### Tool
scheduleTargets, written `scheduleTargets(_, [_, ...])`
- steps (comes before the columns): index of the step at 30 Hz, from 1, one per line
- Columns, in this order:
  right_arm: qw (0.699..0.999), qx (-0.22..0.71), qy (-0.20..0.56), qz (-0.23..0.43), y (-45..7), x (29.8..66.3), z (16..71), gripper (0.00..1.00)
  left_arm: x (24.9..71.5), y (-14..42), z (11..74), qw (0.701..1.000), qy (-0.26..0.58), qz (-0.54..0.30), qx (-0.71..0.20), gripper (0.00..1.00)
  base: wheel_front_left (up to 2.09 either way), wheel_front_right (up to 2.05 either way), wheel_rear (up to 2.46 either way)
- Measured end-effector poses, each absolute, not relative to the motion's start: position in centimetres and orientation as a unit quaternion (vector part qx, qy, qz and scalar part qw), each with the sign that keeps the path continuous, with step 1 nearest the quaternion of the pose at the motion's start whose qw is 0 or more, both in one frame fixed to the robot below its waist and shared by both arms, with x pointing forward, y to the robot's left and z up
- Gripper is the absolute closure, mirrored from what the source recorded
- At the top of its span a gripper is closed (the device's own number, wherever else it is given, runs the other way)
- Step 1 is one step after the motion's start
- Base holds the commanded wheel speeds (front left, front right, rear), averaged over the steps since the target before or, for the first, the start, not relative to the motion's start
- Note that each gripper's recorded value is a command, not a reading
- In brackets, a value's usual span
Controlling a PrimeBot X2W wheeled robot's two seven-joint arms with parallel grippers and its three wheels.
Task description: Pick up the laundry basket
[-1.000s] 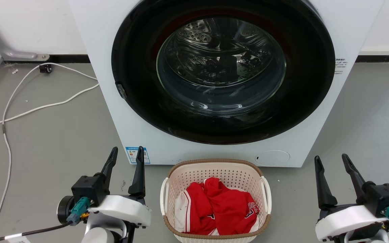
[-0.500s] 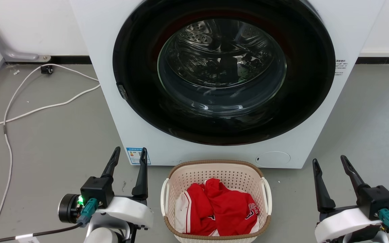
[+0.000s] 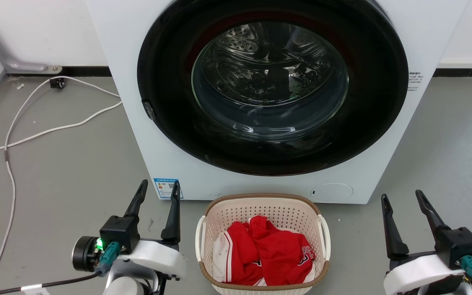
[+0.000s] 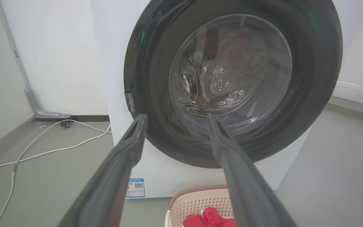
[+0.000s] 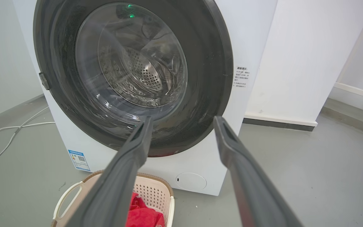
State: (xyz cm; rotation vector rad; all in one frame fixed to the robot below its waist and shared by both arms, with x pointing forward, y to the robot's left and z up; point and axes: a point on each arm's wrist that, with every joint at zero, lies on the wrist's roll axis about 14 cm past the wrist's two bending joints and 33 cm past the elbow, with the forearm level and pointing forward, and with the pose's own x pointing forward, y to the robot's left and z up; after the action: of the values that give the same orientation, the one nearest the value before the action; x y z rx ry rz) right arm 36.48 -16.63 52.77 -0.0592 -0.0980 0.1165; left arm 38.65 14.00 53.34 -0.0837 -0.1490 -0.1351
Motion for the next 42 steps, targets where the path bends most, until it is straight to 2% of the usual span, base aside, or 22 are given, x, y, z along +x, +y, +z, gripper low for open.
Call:
scheduleTargets(25, [0.998,-0.021,-0.033,0.051,-17.1,36.9,51.9,0.00,39.3,14.0,52.5,0.995,-0.061,-0.066,-0.036,0.00,0.00,0.00,0.00])
scheduleTargets(34, [0.999,-0.009,0.017,0.043,-17.6,41.3,49.1,0.00,44.8,13.0,50.7,0.996,-0.032,-0.084,-0.029,0.00,0.00,0.00,0.00])
scheduleTargets(40, [0.997,0.001,0.068,0.045,-17.3,44.2,45.3,0.00,48.1,12.5,47.0,0.995,0.021,-0.095,-0.028,0.00,0.00,0.00,0.00])
scheduleTargets(42, [0.993,0.007,0.108,0.050,-17.0,45.5,42.5,0.00,49.5,12.4,43.6,0.992,0.071,-0.099,-0.031,0.00,0.00,0.00,0.00])
